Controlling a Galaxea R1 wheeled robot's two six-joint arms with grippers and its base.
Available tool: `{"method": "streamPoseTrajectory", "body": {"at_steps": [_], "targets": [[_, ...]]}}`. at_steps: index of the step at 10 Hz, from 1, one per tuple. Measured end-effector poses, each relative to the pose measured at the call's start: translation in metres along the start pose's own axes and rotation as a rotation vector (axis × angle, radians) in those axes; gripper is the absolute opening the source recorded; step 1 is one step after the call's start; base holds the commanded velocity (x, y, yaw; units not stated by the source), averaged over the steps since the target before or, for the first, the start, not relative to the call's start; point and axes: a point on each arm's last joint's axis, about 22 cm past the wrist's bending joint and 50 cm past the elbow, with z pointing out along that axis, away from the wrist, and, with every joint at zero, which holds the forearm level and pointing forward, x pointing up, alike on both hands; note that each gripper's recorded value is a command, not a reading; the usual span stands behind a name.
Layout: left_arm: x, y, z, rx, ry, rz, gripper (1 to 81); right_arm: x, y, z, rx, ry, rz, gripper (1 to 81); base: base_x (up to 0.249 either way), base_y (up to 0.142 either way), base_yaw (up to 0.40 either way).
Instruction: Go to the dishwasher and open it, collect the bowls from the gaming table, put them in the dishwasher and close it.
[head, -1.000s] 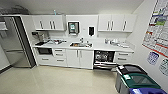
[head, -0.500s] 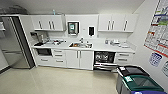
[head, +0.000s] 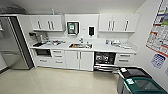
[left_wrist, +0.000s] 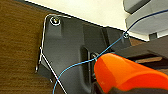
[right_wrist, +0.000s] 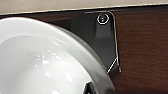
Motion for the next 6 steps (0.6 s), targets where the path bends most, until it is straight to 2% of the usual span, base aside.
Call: {"method": "streamPoseTrajectory", "body": {"at_steps": [6], "targets": [[-0.0009,0.0006,0.0000,-0.001,-0.002,-0.001,1.0,-0.0027,0.0014,-0.0007,-0.002,-0.004,0.001,1.0,0.114,0.000,0.000]]}}
